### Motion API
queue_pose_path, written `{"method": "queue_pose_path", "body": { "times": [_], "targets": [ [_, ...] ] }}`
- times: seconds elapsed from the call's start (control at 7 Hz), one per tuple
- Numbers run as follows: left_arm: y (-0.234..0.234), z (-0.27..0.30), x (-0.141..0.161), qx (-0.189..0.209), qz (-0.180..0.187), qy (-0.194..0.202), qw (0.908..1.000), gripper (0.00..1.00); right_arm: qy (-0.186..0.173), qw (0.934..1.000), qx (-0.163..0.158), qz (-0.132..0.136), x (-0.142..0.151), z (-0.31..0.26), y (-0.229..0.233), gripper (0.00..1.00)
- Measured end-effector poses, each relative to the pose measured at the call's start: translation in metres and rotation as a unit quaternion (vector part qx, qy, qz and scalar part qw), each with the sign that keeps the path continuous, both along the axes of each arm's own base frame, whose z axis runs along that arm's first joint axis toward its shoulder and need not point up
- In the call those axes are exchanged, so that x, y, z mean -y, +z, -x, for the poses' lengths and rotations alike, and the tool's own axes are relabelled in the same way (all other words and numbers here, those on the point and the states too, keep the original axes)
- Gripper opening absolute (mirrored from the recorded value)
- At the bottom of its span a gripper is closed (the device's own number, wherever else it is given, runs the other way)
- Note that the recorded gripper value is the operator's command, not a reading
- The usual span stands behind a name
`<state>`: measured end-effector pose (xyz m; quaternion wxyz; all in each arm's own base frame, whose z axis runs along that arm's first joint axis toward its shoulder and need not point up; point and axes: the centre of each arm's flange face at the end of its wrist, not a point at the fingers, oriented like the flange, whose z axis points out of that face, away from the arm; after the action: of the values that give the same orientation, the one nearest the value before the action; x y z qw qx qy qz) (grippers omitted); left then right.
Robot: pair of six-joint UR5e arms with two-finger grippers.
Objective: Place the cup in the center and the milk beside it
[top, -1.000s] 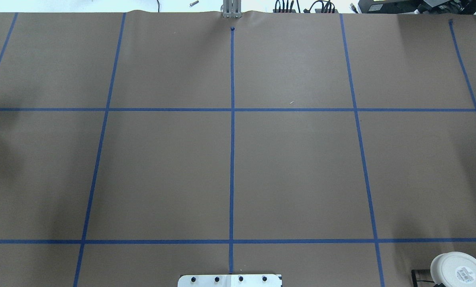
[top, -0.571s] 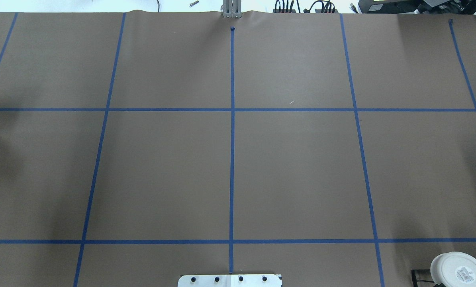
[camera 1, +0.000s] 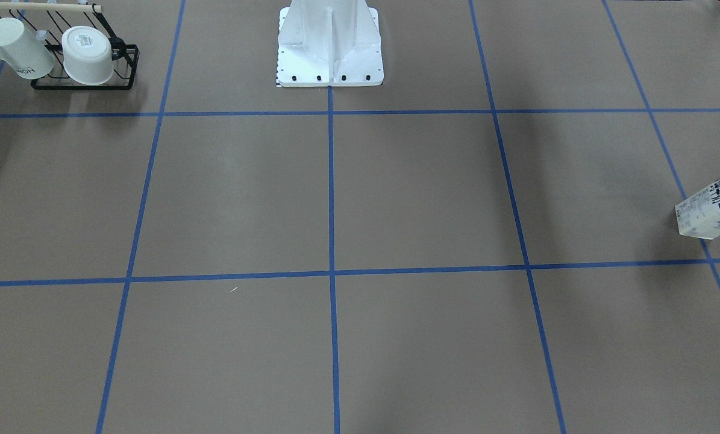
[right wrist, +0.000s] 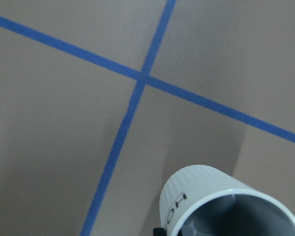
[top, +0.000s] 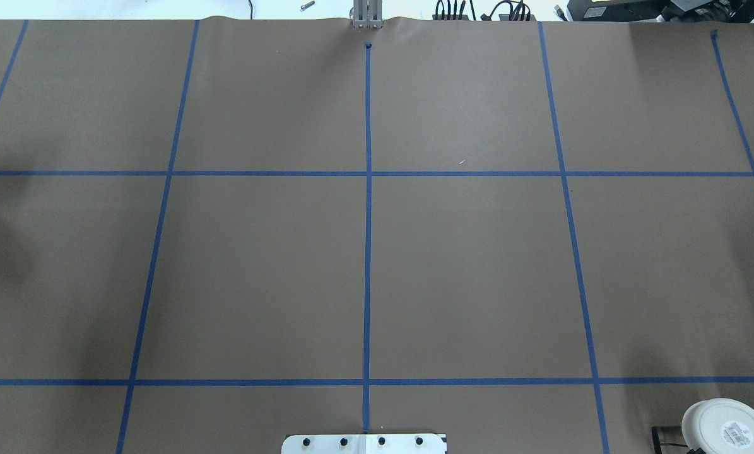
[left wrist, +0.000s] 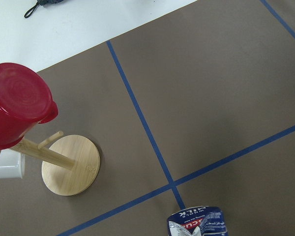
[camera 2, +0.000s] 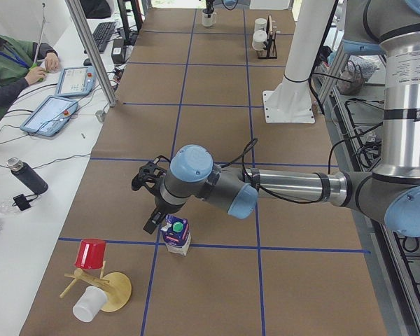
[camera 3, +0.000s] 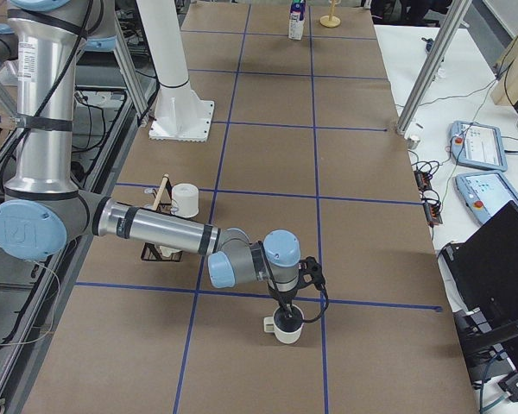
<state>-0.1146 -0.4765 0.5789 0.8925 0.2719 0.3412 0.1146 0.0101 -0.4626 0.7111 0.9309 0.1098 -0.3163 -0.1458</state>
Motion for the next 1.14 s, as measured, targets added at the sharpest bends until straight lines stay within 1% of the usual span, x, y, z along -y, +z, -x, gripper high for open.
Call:
{"method": "queue_pose_path", "body": {
  "times": [0.14,0.29,0.43,0.57,0.71,0.86,1.0,1.14],
  "targets": [
    [0.000,0.000,0.000,0.000,0.000,0.000,1.0000,0.98,0.000,0.9999,0.005,-0.016,0.014,0.002,-0.038,0.00],
    [0.000,0.000,0.000,0.000,0.000,0.000,1.0000,0.98,-0.003,0.9993,0.017,-0.033,0.031,0.007,-0.089,0.00],
    [0.001,0.000,0.000,0.000,0.001,0.000,1.0000,0.98,-0.011,0.9978,0.045,-0.048,0.048,0.019,-0.144,0.00],
    [0.002,0.000,-0.001,0.000,0.002,0.000,1.0000,0.98,-0.015,0.9951,0.083,-0.052,0.063,0.045,-0.195,0.00],
    [0.004,0.000,-0.001,0.000,0.004,0.000,1.0000,0.98,-0.011,0.9926,0.113,-0.042,0.075,0.087,-0.245,0.00],
    [0.005,0.000,-0.001,-0.001,0.005,0.000,1.0000,0.98,-0.006,0.9908,0.131,-0.031,0.084,0.140,-0.295,0.00],
    [0.005,0.000,-0.001,-0.001,0.006,0.000,1.0000,0.98,0.001,0.9905,0.136,-0.021,0.086,0.204,-0.340,0.00],
    [0.006,0.000,-0.001,-0.001,0.006,0.000,1.0000,0.98,0.019,0.9913,0.130,-0.008,0.079,0.276,-0.381,0.00]
  ]
}}
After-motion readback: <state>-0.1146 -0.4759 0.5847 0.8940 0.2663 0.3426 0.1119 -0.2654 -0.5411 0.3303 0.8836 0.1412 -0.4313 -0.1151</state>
